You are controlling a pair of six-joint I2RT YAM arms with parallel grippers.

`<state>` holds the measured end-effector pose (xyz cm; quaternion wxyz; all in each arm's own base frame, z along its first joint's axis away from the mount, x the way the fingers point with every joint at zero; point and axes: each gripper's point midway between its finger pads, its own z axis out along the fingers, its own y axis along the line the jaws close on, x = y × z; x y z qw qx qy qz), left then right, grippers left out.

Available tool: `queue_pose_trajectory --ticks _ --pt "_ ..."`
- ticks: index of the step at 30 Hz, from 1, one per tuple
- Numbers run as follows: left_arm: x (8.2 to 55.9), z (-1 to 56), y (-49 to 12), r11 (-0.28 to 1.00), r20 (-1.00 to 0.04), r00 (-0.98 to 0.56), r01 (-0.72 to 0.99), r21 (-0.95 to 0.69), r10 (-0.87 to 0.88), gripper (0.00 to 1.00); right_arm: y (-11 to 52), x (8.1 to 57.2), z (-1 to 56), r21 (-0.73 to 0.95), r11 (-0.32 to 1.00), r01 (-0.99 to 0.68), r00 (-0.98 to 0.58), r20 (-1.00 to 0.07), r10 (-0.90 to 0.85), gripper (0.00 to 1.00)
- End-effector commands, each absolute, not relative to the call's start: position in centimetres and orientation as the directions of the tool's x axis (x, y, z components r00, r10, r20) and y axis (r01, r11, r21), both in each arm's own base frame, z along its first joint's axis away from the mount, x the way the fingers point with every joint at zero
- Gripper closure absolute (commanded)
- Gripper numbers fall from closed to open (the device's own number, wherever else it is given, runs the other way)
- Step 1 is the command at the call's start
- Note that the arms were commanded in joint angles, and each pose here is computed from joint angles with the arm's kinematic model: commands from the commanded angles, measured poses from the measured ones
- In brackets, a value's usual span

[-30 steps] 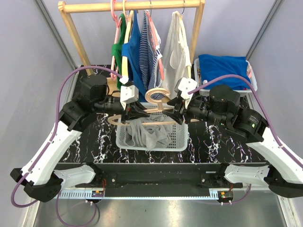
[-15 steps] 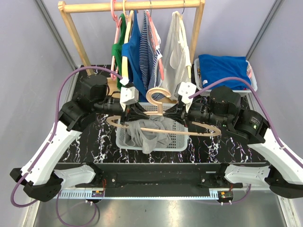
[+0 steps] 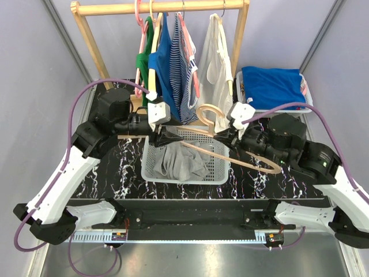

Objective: Remove the tank top from the hanger

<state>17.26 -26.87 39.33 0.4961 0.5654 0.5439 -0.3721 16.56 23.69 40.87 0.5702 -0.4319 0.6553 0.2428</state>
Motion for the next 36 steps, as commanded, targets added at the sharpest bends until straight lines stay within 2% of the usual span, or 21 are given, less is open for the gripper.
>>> queue_pose_trajectory --ticks 1,8,10,12,18,21,23,24,26,30,36 --pt "18.0 40.6 -26.5 0.116 -0.944 0.225 0.959 0.258 0.242 0.50 20.7 17.3 43.5 -0.179 0.625 -0.760 0.051 -0.975 -0.218 1.00" --pt "19.2 38.7 -27.0 0.102 -0.930 0.238 0.956 0.276 0.279 0.57 20.5 16.2 44.0 -0.152 0.599 -0.786 0.043 -0.980 -0.192 1.00" --pt "19.6 38.7 -27.0 0.113 -0.927 0.244 0.952 0.286 0.286 0.69 20.5 16.2 44.0 -0.156 0.602 -0.783 0.045 -0.980 -0.196 1.00" --pt "20.0 38.7 -26.9 0.130 -0.920 0.257 0.943 0.305 0.296 0.87 20.4 16.2 44.0 -0.158 0.603 -0.782 0.046 -0.980 -0.196 1.00" --pt "20.5 39.1 -26.8 0.156 -0.918 0.264 0.935 0.319 0.295 0.93 20.4 16.1 43.8 -0.159 0.597 -0.786 0.043 -0.978 -0.203 1.00" --pt "20.3 40.1 -26.7 0.164 -0.922 0.269 0.933 0.321 0.277 0.88 20.6 16.2 43.1 -0.160 0.594 -0.788 0.032 -0.975 -0.220 1.00" --pt "20.0 40.8 -26.5 0.171 -0.924 0.274 0.930 0.325 0.266 0.79 20.7 16.3 42.6 -0.160 0.594 -0.789 0.023 -0.973 -0.231 1.00" --pt "20.0 40.8 -26.5 0.172 -0.925 0.273 0.931 0.324 0.266 0.74 20.7 16.3 42.5 -0.160 0.593 -0.789 0.020 -0.972 -0.235 1.00" --pt "20.0 40.7 -26.2 0.180 -0.923 0.276 0.927 0.330 0.269 0.51 20.9 16.2 42.5 -0.155 0.586 -0.796 0.019 -0.973 -0.232 1.00" --pt "20.4 39.7 -26.0 0.195 -0.914 0.278 0.919 0.342 0.297 0.41 21.1 16.2 42.8 -0.154 0.582 -0.799 0.022 -0.974 -0.228 1.00" --pt "20.7 41.3 -25.9 0.220 -0.909 0.316 0.899 0.379 0.271 0.39 21.5 16.0 42.4 -0.135 0.571 -0.810 0.004 -0.974 -0.225 1.00"
